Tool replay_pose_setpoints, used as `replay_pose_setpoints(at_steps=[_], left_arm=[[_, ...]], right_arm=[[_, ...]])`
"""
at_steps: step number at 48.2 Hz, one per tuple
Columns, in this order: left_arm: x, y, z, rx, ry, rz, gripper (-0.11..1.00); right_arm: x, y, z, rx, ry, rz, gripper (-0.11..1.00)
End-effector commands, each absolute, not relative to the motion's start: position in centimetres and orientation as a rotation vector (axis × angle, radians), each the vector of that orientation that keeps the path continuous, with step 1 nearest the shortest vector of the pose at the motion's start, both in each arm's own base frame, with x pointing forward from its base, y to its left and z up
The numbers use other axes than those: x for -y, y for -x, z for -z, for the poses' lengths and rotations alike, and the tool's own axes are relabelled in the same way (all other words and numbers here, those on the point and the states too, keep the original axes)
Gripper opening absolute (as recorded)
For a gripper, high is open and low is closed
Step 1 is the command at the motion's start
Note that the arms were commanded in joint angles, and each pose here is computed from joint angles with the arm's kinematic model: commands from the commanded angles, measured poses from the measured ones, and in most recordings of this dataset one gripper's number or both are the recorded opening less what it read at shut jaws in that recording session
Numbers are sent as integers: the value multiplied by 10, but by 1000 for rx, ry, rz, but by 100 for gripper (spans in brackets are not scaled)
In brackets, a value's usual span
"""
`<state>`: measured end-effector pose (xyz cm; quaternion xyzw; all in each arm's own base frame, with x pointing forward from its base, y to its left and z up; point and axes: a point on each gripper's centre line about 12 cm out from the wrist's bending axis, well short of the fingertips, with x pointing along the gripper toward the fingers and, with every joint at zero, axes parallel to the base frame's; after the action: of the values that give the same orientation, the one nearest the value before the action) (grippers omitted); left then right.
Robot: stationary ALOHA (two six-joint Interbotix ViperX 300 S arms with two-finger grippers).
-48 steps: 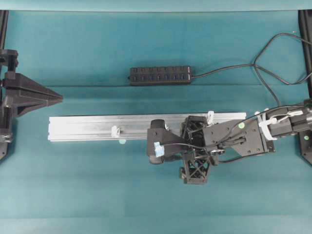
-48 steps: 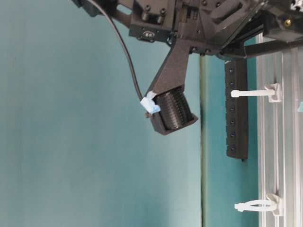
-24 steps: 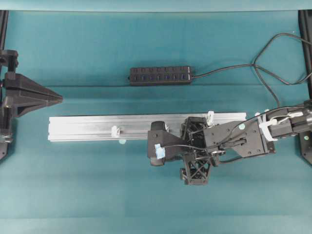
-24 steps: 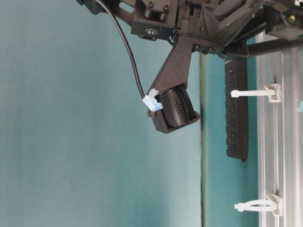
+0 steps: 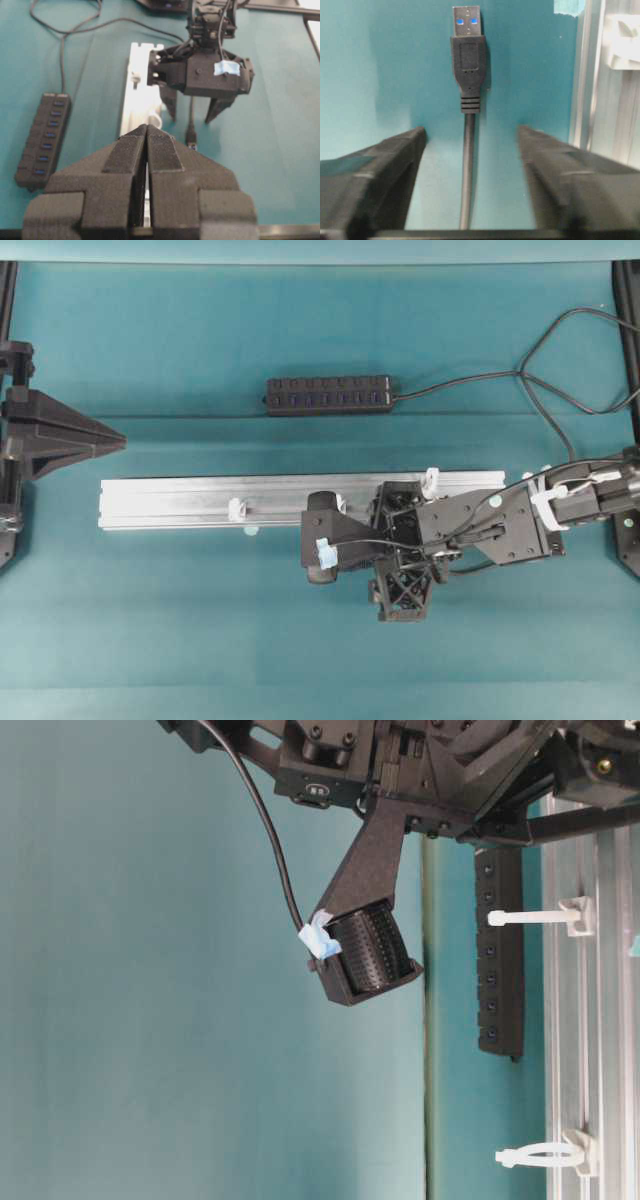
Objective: Pass the USB cable through three rings with both arms.
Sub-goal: 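Lift the plug with the right gripper and carry it to the right ring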
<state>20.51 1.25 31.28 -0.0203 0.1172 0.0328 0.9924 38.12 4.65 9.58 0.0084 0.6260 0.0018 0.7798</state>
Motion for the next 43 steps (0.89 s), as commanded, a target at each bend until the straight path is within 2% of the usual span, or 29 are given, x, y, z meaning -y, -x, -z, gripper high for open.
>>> replay_pose_setpoints(at_steps=[1,16,23,43], left_arm=[[-12,-207,-317,-223,40,-62,2],[-12,-206,-318,-220,38,-63,2],[-12,-206,-319,-217,38,-64,2],[-13,-207,-318,-221,39,-66,2]], right_arm=[[-43,-383,-95,-1349,-8,-6,27],[-32,-386,-93,-1341,-22,12,-3],[-31,-386,-93,-1342,2,-6,-6],[-37,-386,-93,-1331,27,-36,-6]])
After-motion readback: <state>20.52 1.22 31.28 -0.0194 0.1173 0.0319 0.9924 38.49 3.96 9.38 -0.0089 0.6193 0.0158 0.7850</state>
